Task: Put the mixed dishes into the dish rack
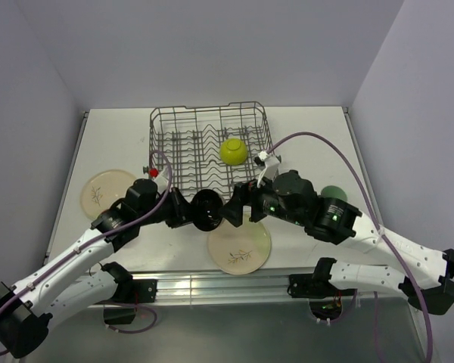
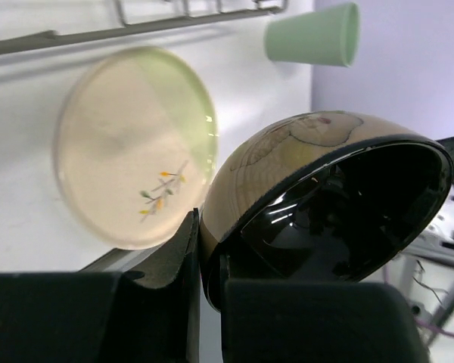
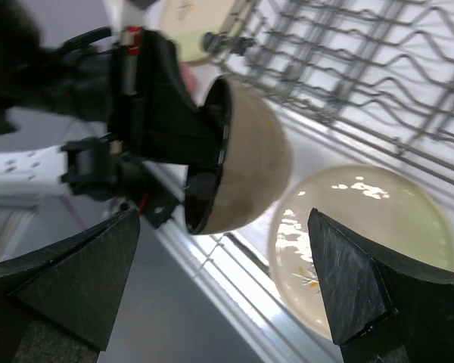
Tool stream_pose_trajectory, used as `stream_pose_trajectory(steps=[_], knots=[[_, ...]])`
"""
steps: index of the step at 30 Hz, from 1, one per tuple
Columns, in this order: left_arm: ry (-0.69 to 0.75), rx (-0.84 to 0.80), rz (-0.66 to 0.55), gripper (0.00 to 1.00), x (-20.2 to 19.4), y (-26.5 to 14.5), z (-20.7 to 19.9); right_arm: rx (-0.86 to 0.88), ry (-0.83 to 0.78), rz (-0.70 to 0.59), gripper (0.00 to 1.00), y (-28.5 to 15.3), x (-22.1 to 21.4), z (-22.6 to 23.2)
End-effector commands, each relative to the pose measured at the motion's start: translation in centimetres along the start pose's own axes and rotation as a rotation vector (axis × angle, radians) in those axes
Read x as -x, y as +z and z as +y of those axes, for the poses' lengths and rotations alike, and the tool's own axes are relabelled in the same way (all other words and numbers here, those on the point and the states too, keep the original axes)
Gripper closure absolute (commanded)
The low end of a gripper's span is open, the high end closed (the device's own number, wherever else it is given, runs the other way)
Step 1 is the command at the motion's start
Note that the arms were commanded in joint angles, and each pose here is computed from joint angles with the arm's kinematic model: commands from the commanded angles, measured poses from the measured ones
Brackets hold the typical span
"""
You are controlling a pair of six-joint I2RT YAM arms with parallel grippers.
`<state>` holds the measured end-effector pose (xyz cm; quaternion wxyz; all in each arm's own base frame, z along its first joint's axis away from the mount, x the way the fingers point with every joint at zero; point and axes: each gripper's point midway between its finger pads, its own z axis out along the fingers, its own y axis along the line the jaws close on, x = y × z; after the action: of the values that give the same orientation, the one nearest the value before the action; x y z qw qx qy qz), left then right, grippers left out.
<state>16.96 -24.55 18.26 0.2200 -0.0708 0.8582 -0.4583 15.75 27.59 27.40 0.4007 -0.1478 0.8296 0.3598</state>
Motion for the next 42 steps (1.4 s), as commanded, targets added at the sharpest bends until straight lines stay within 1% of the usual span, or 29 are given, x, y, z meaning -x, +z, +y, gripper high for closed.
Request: stream_pose_trajectory(steps=[1, 7, 8, 9, 18, 25, 32, 37, 39, 42], knots=[[0.041, -0.268, -0.007, 1.0, 0.8, -1.2, -6.0, 0.215, -0.006, -0.024, 0.0, -1.5, 0.9, 3.5], [0.025, -0.336, 0.022, 1.0, 0.0, -1.8, -6.8, 0.307, 0.015, -0.029, 0.0, -2.7, 0.9, 4.6], [0.043, -0.384, 0.014, 1.0, 0.1, -2.3, -7.7, 0.313, 0.018, -0.03, 0.0, -2.8, 1.0, 4.6], [0.043, -0.393, 0.016, 1.0, 0.0, -2.4, -7.8, 0.316, 0.019, -0.027, 0.0, -2.8, 0.8, 4.5], [0.056, -0.449, 0.008, 1.0, -0.2, -4.2, -9.2, 0.385, 0.036, -0.013, 0.0, -3.1, 0.2, 5.3], [0.05, -0.46, 0.013, 1.0, -0.3, -4.3, -9.3, 0.402, 0.044, -0.007, 0.0, -2.7, 0.1, 5.6], [0.053, -0.484, 0.017, 1.0, -0.4, -4.6, -9.6, 0.43, 0.059, -0.027, 0.01, -2.8, 0.8, 6.4], [0.061, -0.5, 0.01, 1.0, -0.4, -5.0, -10.0, 0.44, 0.095, -0.031, 0.01, -2.3, 0.9, 6.6], [0.066, -0.506, 0.005, 1.0, -0.4, -5.1, -10.1, 0.457, 0.135, -0.04, 0.01, -2.2, 1.2, 7.0], [0.068, -0.514, 0.005, 1.0, -0.4, -5.2, -10.1, 0.437, 0.187, -0.068, 0.03, -1.6, 1.8, 6.8]])
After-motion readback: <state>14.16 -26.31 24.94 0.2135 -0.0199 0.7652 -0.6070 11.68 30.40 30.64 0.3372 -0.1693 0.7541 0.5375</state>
